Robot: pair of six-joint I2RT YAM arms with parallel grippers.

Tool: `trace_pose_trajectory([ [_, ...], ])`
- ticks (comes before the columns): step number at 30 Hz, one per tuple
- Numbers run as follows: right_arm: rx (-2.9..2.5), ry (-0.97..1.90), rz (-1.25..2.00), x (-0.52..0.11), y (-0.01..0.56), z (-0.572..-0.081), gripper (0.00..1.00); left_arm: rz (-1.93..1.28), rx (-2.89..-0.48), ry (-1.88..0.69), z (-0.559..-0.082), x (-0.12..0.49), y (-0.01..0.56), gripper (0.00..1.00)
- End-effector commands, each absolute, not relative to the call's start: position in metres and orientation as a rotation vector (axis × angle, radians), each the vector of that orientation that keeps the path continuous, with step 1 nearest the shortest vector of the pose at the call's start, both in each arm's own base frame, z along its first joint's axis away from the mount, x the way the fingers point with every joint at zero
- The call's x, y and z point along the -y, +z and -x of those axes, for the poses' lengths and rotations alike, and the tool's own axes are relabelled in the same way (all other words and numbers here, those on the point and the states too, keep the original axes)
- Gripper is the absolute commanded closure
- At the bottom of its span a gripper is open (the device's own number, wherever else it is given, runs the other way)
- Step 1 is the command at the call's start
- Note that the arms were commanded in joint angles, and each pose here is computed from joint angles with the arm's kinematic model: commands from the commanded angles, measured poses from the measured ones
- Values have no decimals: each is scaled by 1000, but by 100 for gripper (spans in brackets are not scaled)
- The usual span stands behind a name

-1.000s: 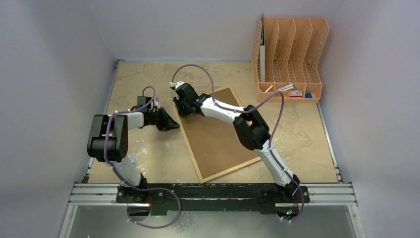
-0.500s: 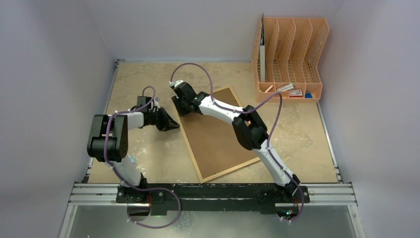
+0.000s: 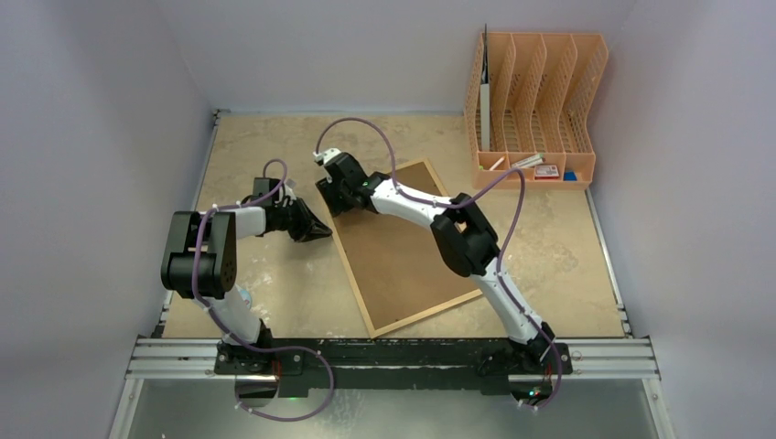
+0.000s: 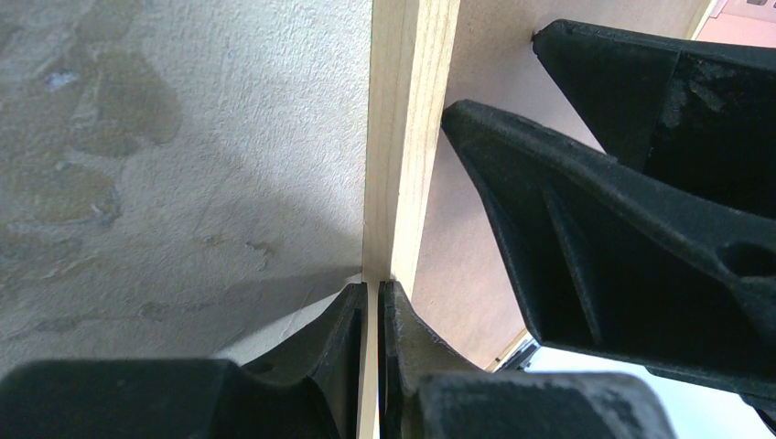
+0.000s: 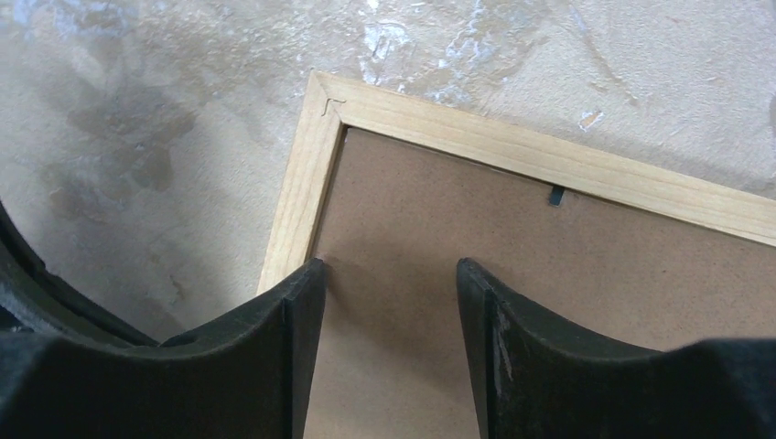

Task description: Put the photo into the frame

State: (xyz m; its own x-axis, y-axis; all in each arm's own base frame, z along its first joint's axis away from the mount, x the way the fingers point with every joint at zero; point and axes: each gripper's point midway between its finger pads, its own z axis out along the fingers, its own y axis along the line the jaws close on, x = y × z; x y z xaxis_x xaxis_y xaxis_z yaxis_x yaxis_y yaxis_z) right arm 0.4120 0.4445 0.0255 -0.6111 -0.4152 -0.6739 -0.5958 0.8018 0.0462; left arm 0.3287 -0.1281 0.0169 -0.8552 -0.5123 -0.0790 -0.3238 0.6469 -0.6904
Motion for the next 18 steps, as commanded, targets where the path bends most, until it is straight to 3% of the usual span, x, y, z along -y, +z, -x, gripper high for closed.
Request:
trace_pose_trajectory([
  [1,-2699,211,894,-375,-85,-345,40,771,-2768,-685,-297,101,-41,89],
  [18,-2781,189,970,-360,-114,-328,36,771,-2773,-685,-296,101,-42,89],
])
